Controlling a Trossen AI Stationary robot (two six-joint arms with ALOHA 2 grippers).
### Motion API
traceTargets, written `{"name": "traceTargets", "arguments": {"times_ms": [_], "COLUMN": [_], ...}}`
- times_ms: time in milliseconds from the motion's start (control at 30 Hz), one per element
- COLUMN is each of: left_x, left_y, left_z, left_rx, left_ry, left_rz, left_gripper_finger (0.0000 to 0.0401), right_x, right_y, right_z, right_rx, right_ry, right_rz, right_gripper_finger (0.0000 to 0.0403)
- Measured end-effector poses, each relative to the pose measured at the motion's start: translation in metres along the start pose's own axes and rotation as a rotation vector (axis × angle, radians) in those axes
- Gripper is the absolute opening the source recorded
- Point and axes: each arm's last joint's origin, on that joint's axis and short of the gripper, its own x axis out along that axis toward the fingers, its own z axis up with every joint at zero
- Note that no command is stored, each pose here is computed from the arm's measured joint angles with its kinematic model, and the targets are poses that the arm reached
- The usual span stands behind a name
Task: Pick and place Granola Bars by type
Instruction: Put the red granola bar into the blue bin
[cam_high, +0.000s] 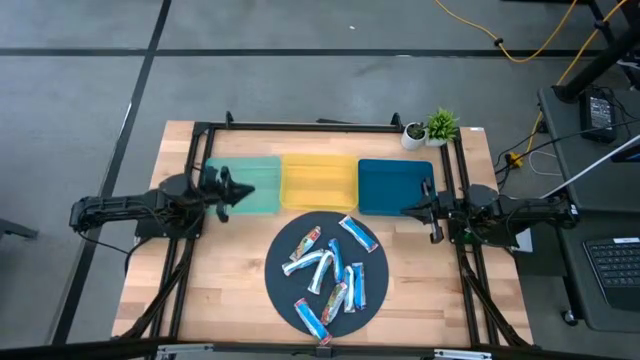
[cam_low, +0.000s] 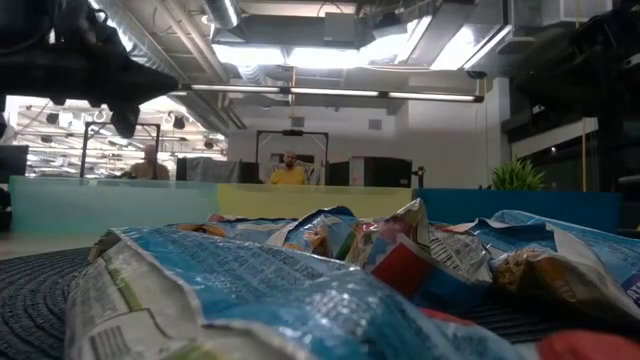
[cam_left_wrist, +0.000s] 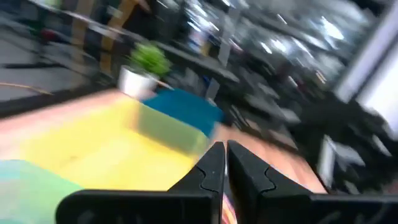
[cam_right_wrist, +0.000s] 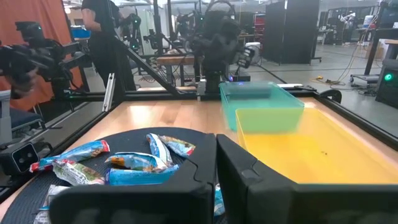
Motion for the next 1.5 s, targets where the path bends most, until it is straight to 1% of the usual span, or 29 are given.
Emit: {"name": "traceTargets", "arguments": {"times_ms": [100,167,267,400,533,633,733,867,1000,1133,1267,1400,1500], "left_x": [0.0,-0.001,-0.001,-0.002,-0.002,-0.002,-0.003,-0.005,-0.007,-0.008,-0.002,0.012,0.027], "left_y": [0.0,-0.001,-0.003,-0.004,-0.005,-0.006,-0.009,-0.015,-0.023,-0.033,-0.045,-0.057,-0.067], "left_z": [0.007,0.01,0.015,0.016,0.018,0.019,0.021,0.028,0.043,0.062,0.082,0.099,0.112], "left_rx": [-0.065,-0.087,-0.1,-0.077,-0.073,-0.077,-0.076,-0.079,-0.037,0.031,0.084,0.116,0.143], "left_ry": [-0.099,-0.145,-0.193,-0.211,-0.225,-0.227,-0.225,-0.233,-0.247,-0.259,-0.189,-0.02,0.111], "left_rz": [0.057,0.064,0.047,0.038,0.012,-0.001,-0.076,-0.183,-0.236,-0.264,-0.284,-0.277,-0.289], "left_gripper_finger": [0.0013,0.0013,0.0011,0.0013,0.0015,0.0015,0.0015,0.0015,0.0015,0.0015,0.0015,0.0015,0.0015], "right_x": [0.0,0.0,0.0,0.0,0.0,-0.001,-0.002,-0.002,0.003,0.016,0.036,0.059,0.076], "right_y": [0.0,0.0,0.0,0.0,-0.002,-0.002,-0.002,-0.002,-0.002,-0.001,0.001,0.004,0.007], "right_z": [0.0,0.0,0.0,0.003,0.005,0.014,0.02,0.043,0.078,0.113,0.142,0.159,0.17], "right_rx": [0.0,0.012,0.08,0.192,0.191,0.188,0.188,0.19,0.158,0.125,0.122,0.135,0.15], "right_ry": [-0.001,-0.001,-0.001,-0.026,-0.062,-0.151,-0.162,-0.117,-0.047,0.057,0.163,0.276,0.316], "right_rz": [0.0,0.0,-0.001,0.003,-0.073,-0.067,-0.068,-0.118,-0.169,-0.183,-0.155,-0.067,0.021], "right_gripper_finger": [0.0016,0.0016,0.0016,0.0016,0.0016,0.0021,0.0033,0.0057,0.0087,0.0118,0.014,0.015,0.0151]}}
